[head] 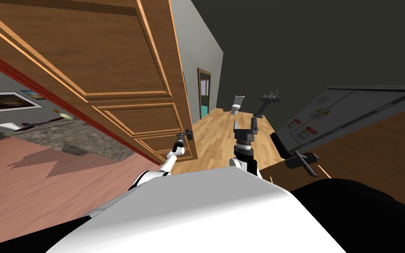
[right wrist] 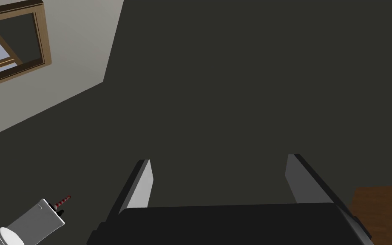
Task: Push the door open
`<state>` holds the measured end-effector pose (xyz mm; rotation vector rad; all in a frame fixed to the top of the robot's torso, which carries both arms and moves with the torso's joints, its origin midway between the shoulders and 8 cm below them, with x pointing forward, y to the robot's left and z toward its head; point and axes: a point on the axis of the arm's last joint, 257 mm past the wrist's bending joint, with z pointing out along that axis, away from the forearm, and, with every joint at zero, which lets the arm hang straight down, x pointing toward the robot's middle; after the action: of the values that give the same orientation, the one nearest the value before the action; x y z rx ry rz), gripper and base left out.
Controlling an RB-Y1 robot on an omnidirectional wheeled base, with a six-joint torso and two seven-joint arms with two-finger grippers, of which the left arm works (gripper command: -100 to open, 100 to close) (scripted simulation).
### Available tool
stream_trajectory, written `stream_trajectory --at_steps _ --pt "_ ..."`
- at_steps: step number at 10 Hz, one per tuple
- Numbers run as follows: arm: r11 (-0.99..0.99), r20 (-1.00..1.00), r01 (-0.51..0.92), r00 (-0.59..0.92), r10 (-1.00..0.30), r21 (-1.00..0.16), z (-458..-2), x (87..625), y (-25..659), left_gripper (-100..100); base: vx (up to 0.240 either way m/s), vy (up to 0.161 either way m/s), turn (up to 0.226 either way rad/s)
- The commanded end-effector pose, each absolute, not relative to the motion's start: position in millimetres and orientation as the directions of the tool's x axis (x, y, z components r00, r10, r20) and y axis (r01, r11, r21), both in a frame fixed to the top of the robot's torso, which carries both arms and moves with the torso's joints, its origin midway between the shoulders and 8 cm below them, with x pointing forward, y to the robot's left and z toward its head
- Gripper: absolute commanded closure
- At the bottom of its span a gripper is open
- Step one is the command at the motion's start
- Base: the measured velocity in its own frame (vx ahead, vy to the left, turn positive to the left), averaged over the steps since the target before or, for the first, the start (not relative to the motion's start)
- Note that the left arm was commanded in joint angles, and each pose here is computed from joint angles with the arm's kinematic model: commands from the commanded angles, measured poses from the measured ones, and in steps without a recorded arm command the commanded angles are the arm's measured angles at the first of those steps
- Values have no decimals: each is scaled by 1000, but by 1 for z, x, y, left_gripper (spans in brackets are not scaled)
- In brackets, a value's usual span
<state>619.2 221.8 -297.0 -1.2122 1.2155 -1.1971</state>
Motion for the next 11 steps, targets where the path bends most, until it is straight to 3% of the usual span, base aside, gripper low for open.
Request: stream_trajectory --at_steps 1,11 --pt "11 -11 -1 34 -999 -1000 -293 621 240 100 199 -125 83" --pt "4 -4 -1 169 -986 -1000 -293 616 313 100 177 -129 73"
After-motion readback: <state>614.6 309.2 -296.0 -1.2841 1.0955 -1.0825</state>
